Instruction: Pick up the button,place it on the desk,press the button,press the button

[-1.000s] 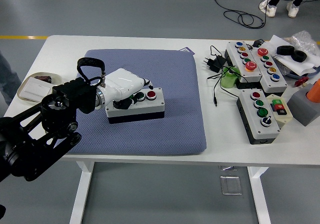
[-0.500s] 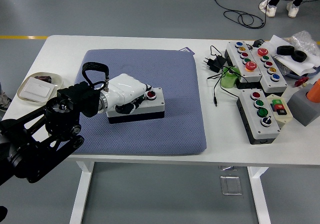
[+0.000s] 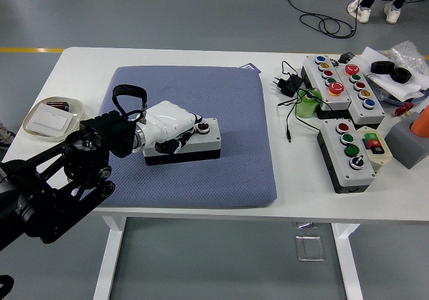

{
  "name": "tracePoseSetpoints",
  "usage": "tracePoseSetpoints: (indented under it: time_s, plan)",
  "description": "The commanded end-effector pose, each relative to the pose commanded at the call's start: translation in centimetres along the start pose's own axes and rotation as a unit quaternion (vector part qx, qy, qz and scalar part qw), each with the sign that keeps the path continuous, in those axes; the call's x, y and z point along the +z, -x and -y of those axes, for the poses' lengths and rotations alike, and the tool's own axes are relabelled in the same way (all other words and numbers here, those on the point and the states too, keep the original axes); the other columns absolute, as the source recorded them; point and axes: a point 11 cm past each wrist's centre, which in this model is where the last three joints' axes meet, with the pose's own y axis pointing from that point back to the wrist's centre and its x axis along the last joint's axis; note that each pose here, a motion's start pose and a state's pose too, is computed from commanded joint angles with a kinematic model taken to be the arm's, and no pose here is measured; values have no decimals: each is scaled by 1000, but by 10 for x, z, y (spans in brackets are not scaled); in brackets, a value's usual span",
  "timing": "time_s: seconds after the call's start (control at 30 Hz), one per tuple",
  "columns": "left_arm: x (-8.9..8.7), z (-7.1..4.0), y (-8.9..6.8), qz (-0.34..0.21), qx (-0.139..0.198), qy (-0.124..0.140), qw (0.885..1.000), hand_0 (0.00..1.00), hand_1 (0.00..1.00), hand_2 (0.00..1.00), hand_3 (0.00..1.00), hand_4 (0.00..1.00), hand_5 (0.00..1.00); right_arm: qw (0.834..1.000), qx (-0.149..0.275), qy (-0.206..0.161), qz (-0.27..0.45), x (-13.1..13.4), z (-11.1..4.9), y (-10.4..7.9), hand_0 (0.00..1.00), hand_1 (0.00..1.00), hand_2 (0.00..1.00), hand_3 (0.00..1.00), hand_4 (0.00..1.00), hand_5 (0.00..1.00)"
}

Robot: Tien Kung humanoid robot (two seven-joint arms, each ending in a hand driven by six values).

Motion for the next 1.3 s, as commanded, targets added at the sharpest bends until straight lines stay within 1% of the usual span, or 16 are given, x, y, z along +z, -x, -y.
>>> tracePoseSetpoints:
  time_s: [0.07, 0.23, 0.6, 0.63, 0.67, 0.83, 0.87, 0.93, 0.97, 1.03, 1.07, 1.13, 1.17, 1.23, 1.27, 1.3]
  plan:
    - [0, 0, 4, 2, -10, 0, 1000, 43, 2, 2, 810, 179, 2, 1000, 0, 0, 0, 0, 0, 0, 668, 649, 710, 599, 394, 242]
    - [-2, 1, 8, 3, -19, -4, 1000, 43, 2, 2, 810, 179, 2, 1000, 0, -2, 0, -2, 0, 0, 668, 649, 710, 599, 394, 242]
    - [-6, -1, 3, -1, -7, -7, 1000, 43, 2, 2, 816, 181, 2, 1000, 0, -3, -1, -4, -1, 0, 668, 649, 710, 598, 394, 243]
    - [-7, -2, 1, -3, 0, -9, 1000, 43, 2, 2, 816, 181, 2, 1000, 0, -3, -2, -4, -1, 0, 668, 649, 710, 598, 394, 243]
    - [-7, -4, -2, -5, 9, -11, 1000, 80, 2, 29, 889, 150, 2, 1000, 0, -3, -2, -4, -1, -1, 668, 650, 709, 599, 394, 244]
    - [-10, -17, -20, -15, 41, -21, 999, 80, 2, 29, 889, 150, 2, 1000, 0, -4, 1, -4, -1, 0, 668, 650, 709, 599, 394, 244]
    - [-11, -21, -26, -17, 45, -24, 999, 89, 5, 56, 954, 420, 130, 1000, 0, -4, 1, -4, -1, 0, 668, 649, 710, 599, 395, 244]
    - [-13, -25, -34, -19, 54, -26, 998, 89, 5, 56, 954, 420, 130, 1000, 0, -4, 2, -4, -1, 0, 668, 649, 710, 599, 395, 244]
    - [-15, -30, -43, -25, 67, -26, 997, 89, 5, 56, 954, 420, 130, 1000, 0, -4, 1, -4, -1, 0, 668, 649, 710, 599, 395, 244]
    - [-16, -32, -47, -29, 74, -26, 997, 89, 5, 56, 954, 420, 130, 1000, 0, -4, 1, -4, -1, -1, 668, 649, 710, 599, 395, 244]
    - [-18, -35, -53, -40, 84, -25, 995, 84, 4, 56, 970, 435, 160, 1000, 0, -4, 1, -4, -1, -1, 668, 649, 709, 599, 394, 246]
    - [-24, -40, -63, -67, 113, -29, 991, 84, 4, 56, 970, 435, 160, 1000, 0, -4, 1, -5, -1, -1, 668, 649, 709, 599, 394, 246]
    - [-26, -41, -65, -75, 121, -31, 989, 84, 4, 56, 970, 435, 160, 1000, 0, -4, 1, -5, -1, -1, 668, 649, 709, 599, 394, 246]
    - [-35, -45, -73, -119, 160, -31, 979, 84, 4, 56, 970, 435, 160, 1000, 0, -4, 1, -5, -1, 0, 668, 649, 709, 599, 394, 246]
    - [-39, -47, -78, -146, 183, -27, 972, 653, 673, 701, 998, 680, 517, 1000, 0, -4, 1, -5, -1, 0, 668, 649, 709, 599, 394, 245]
    - [-41, -49, -82, -159, 202, -25, 966, 653, 673, 701, 998, 680, 517, 1000, 0, -4, 1, -5, -1, 0, 668, 649, 709, 599, 394, 245]
